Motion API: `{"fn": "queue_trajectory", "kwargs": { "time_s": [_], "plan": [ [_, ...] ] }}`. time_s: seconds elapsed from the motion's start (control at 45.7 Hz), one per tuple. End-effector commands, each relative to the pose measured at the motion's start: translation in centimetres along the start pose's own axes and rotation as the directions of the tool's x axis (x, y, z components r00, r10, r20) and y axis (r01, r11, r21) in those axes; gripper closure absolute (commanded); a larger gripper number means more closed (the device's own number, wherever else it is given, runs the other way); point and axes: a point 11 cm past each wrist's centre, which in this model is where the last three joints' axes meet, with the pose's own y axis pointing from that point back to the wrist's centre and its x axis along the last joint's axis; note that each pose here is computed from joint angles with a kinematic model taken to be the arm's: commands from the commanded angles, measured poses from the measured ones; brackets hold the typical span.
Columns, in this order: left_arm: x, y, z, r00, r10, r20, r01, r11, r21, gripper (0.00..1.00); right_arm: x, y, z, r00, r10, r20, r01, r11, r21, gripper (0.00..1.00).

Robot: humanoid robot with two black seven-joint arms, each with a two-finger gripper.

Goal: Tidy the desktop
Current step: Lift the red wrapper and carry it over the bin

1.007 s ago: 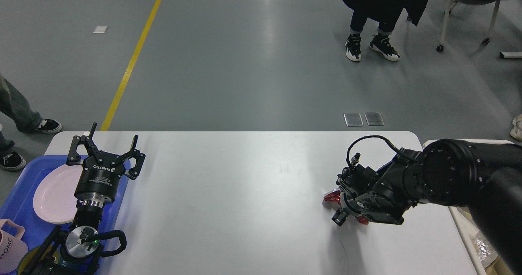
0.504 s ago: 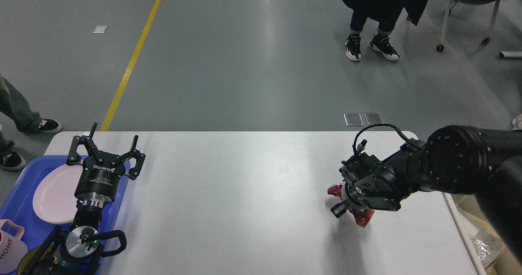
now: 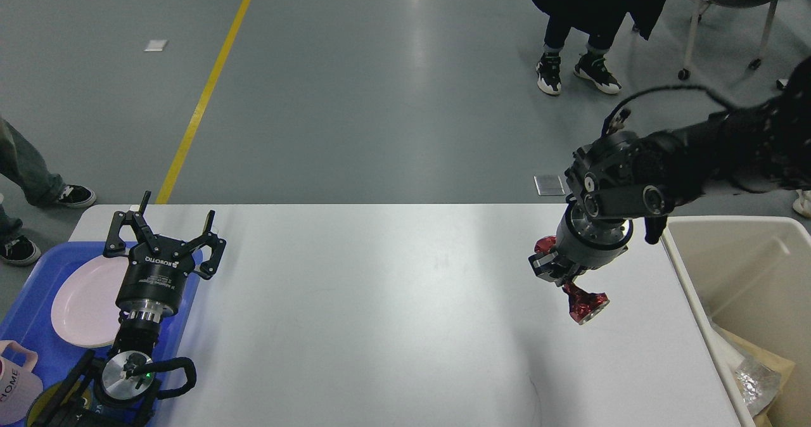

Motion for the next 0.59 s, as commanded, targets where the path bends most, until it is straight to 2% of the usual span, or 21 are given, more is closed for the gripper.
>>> {"fn": "queue_trajectory", "kwargs": {
  "time_s": [0.0, 0.219, 0.416, 0.569],
  "plan": [
    [0.0, 0.0, 0.0, 1.000, 0.000, 0.000, 0.000, 1.000, 0.000, 0.04, -0.8, 4.6, -0.1, 1.000, 0.004, -0.002, -0.004, 1.000, -0.016, 1.00],
    [0.0, 0.0, 0.0, 1.000, 0.000, 0.000, 0.000, 1.000, -0.002, 0.04, -2.5, 9.1, 1.8, 0.996, 0.037, 0.083, -0.032, 0.997, -0.065, 1.00],
    [0.0, 0.0, 0.0, 1.000, 0.000, 0.000, 0.000, 1.000, -0.002, 0.04, -3.1, 9.4, 3.9, 0.987, 0.045, 0.153, -0.034, 0.996, -0.079, 1.00],
    [0.0, 0.0, 0.0, 1.000, 0.000, 0.000, 0.000, 1.000, -0.002, 0.04, -3.1, 10.2, 4.7, 0.979, 0.066, 0.193, -0.063, 0.998, -0.022, 1.00]
  ]
}}
